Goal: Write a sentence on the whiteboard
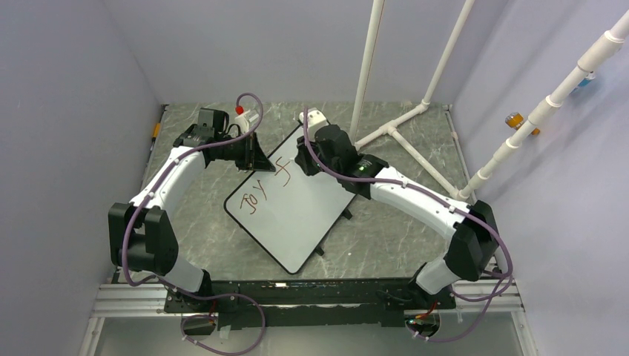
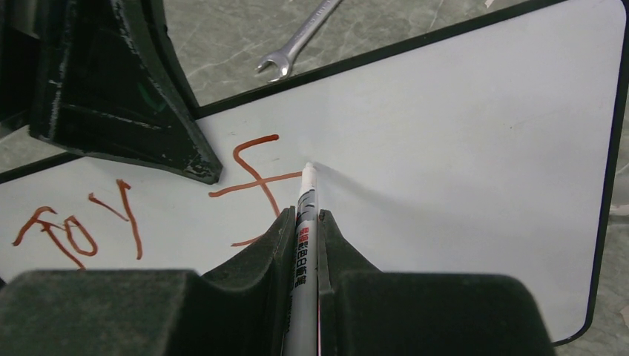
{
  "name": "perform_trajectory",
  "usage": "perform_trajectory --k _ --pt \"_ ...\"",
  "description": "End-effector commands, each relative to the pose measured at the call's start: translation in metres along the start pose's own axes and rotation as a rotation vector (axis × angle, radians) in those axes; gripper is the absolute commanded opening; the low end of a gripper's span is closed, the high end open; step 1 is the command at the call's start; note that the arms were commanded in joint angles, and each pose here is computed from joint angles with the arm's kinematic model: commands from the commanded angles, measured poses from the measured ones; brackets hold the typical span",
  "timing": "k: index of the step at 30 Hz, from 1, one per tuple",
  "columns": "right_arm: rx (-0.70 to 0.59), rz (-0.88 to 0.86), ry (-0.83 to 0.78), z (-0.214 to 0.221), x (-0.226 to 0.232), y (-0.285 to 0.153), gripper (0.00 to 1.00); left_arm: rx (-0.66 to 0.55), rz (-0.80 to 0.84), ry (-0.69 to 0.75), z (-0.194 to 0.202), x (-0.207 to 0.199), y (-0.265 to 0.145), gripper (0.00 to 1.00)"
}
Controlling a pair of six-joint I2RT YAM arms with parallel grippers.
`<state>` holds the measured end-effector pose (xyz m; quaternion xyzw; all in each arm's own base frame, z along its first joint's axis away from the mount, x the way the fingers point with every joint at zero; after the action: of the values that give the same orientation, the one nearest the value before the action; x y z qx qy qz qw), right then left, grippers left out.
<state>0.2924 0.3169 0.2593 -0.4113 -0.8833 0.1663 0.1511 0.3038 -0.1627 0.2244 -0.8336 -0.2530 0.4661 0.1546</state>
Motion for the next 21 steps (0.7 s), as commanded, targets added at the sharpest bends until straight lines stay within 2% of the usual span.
perform_trajectory --k 1,21 --pt "-0.053 0.002 0.006 -0.015 -0.001 0.005 0.00 -0.078 -0.032 0.164 -0.018 -0.006 -0.007 0.00" --pt "0.051 -0.033 0.083 0.037 0.000 -0.005 0.00 -0.087 -0.031 0.172 -0.019 -0.009 -0.010 0.00"
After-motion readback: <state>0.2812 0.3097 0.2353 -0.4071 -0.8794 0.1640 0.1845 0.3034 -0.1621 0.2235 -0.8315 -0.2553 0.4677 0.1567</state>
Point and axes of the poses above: each gripper's point midway between its finger pads, its own y axis out along the fingers, its own x axis along the line the jaws close on, z = x × y, the point moved 4 cm from there along -y, back along the fingers, and after that the axes turned 1 degree about -y, right-handed, at the moved point
